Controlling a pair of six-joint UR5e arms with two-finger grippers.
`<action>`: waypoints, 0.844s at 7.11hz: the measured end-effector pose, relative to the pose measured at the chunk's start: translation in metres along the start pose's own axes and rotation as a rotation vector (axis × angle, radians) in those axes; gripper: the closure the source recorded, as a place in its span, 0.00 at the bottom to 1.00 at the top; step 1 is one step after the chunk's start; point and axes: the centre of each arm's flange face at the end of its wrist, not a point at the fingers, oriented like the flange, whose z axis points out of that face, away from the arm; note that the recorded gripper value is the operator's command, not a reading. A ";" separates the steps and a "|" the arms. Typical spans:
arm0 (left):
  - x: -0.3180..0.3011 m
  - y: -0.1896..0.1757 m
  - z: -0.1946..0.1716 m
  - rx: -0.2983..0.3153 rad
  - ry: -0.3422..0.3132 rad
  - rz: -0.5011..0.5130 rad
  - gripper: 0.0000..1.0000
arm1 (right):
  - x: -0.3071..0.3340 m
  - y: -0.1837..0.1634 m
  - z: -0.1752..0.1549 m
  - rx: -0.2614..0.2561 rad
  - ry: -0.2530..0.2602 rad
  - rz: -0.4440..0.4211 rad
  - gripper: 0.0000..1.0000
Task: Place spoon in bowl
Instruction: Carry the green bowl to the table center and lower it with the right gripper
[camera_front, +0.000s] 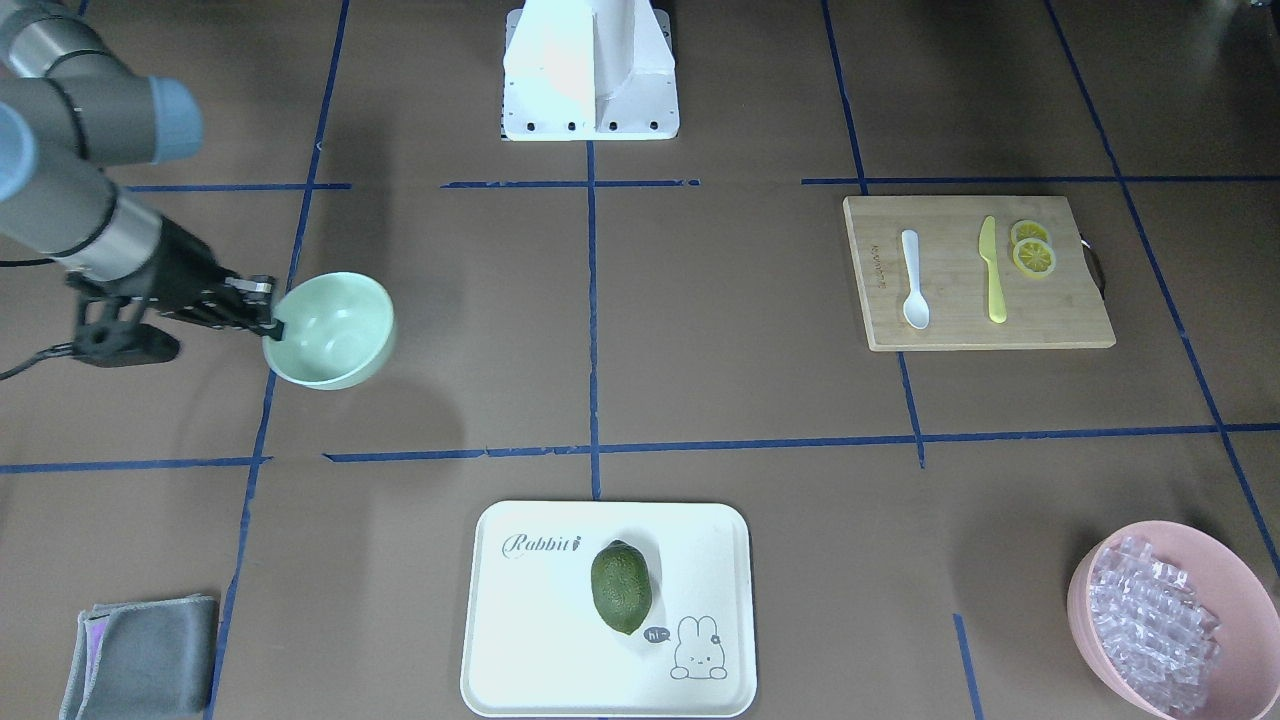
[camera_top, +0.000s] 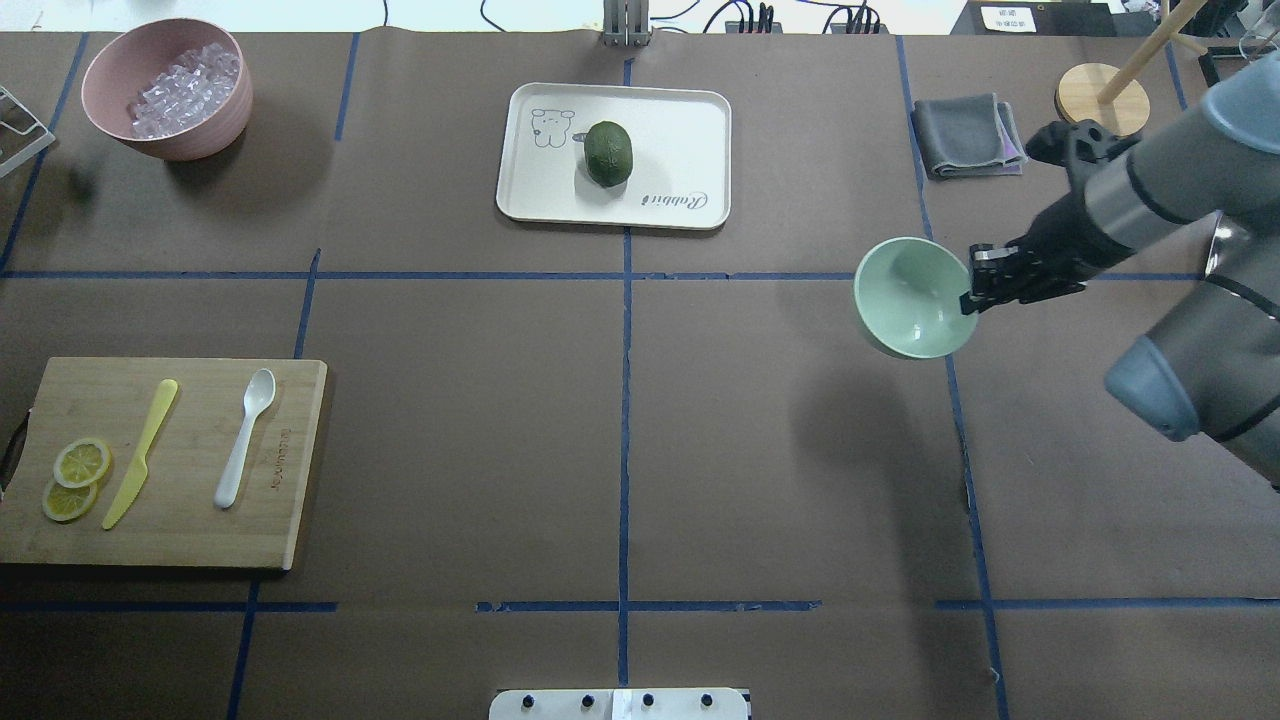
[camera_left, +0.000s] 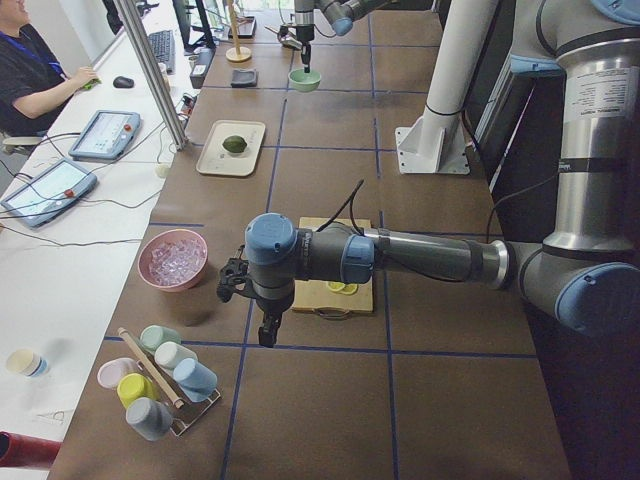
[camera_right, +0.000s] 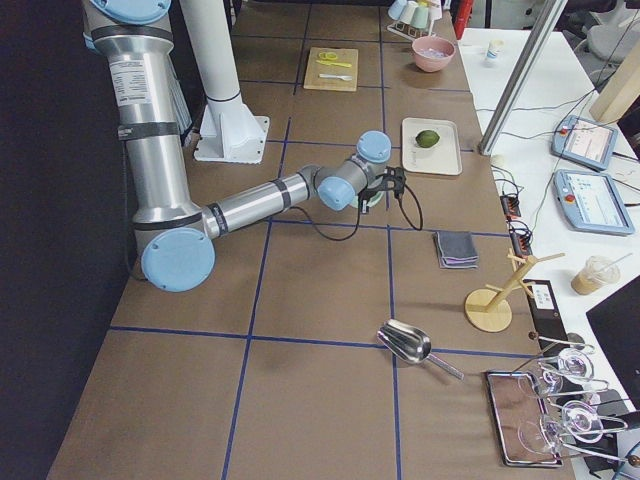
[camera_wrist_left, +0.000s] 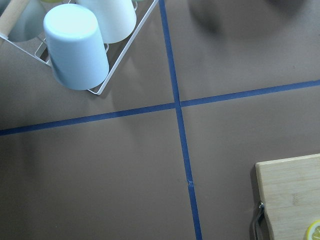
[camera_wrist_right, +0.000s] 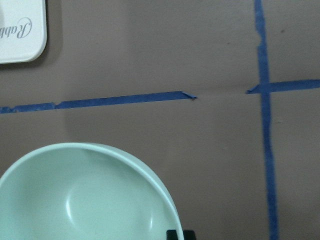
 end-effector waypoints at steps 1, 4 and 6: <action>0.000 0.000 0.000 0.000 0.001 0.000 0.00 | -0.053 0.010 0.016 -0.029 0.029 0.036 1.00; 0.000 0.000 0.000 0.001 0.001 0.001 0.00 | -0.168 0.042 0.076 -0.028 0.095 0.144 1.00; 0.001 -0.001 0.000 0.001 0.002 0.002 0.00 | -0.194 0.055 0.110 -0.005 0.132 0.161 1.00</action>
